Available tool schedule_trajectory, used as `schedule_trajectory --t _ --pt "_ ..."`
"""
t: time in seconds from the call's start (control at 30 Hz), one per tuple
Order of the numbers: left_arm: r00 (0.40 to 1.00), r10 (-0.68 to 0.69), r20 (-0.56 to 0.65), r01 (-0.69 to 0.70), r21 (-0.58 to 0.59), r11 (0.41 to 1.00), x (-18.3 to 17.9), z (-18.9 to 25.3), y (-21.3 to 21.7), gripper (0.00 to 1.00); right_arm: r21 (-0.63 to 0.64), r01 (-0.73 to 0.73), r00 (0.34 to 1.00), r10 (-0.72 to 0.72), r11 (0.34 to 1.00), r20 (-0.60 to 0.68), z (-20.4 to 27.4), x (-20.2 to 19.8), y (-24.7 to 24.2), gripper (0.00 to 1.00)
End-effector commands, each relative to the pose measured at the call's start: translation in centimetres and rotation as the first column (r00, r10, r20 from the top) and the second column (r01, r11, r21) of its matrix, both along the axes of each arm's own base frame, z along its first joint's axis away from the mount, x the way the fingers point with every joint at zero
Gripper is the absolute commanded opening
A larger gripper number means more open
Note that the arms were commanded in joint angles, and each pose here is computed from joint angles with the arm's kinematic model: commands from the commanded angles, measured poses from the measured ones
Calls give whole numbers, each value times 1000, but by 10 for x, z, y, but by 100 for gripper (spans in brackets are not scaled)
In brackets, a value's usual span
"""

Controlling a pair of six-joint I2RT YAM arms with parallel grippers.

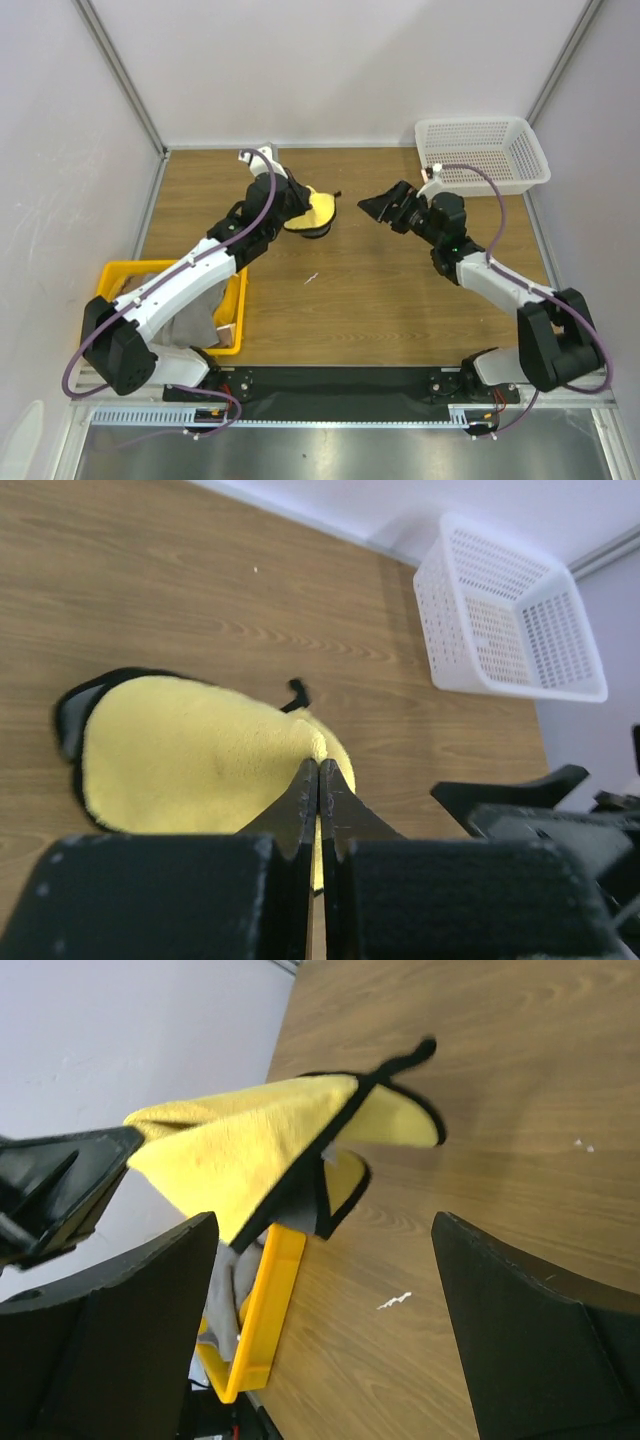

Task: Fold and stack the towels
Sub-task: Move the towel to the center of the board

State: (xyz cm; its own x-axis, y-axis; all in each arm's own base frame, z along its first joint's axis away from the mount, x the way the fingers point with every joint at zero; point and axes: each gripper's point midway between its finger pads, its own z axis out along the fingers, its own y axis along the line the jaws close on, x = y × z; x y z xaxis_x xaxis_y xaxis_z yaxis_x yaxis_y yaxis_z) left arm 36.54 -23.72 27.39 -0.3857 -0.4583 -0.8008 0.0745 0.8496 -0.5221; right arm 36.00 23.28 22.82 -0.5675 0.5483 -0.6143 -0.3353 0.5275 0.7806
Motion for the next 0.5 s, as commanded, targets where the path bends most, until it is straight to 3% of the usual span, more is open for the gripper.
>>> schedule_trajectory --t 0.0,0.17,0.47 --pt "1000 -16 26 18 -87 996 2 9 -17 0 115 3 1000 -4 993 10 12 10 10 91" --pt "1000 3 -8 -3 -31 1000 1 -10 -10 0 162 -15 999 21 987 -32 5 19 20 87" --pt "1000 -1 -15 0 -44 999 -3 -18 -10 0 242 -65 980 108 968 -167 -27 13 62 81"
